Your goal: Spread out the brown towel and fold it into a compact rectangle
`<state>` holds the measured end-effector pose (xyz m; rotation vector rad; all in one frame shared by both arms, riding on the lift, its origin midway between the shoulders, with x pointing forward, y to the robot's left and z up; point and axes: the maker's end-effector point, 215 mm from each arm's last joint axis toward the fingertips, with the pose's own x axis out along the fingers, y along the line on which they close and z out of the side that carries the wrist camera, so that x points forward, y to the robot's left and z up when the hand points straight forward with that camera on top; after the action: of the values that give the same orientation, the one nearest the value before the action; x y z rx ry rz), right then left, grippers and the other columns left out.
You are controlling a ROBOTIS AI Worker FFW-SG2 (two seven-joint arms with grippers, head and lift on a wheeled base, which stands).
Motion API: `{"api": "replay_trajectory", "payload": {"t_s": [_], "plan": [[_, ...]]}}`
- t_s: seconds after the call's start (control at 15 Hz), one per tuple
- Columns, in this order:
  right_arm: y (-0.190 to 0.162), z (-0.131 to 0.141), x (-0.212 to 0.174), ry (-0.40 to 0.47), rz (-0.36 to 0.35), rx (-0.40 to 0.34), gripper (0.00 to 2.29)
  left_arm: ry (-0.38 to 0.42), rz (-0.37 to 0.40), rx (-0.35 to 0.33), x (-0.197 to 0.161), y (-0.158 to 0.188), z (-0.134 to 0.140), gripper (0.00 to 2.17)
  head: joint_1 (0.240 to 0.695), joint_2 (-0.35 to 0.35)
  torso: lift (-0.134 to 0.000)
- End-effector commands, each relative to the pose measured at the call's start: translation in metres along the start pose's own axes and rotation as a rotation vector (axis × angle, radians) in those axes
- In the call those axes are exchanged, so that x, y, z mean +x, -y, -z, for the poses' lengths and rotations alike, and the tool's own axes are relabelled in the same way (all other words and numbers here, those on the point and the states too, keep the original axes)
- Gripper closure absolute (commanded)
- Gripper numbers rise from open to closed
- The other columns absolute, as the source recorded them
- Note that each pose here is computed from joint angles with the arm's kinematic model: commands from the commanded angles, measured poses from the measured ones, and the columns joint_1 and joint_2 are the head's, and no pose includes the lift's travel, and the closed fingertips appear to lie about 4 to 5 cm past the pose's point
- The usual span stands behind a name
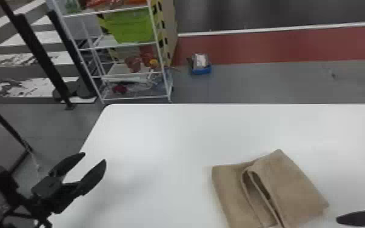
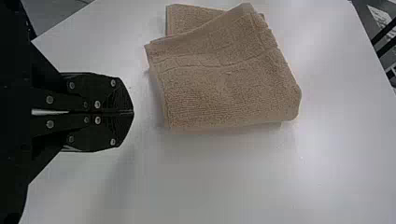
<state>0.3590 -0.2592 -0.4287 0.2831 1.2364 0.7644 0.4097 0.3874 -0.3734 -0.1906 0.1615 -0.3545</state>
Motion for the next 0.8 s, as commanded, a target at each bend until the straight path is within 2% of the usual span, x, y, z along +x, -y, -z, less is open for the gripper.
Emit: {"api": "replay_trajectory", "payload": {"t_s": [0.0, 0.4, 0.73], "plan": [[-0.003, -0.005, 0.006, 0.001, -0.017, 0.012, 1.73, -0.001, -0.002, -0.002, -0.001, 0.0, 0.001, 0.05, 0.695, 0.188, -0.124], [-0.01, -0.029, 0.024, 0.004, -0.047, 0.016, 1.73, 0.0, 0.005, -0.005, 0.004, 0.002, 0.0, 0.05, 0.695, 0.209, -0.124], [0.0, -0.051, 0.038, 0.014, -0.005, 0.039, 1.73, 0.004, 0.006, -0.005, 0.004, 0.002, -0.002, 0.05, 0.695, 0.212, -0.124]]}}
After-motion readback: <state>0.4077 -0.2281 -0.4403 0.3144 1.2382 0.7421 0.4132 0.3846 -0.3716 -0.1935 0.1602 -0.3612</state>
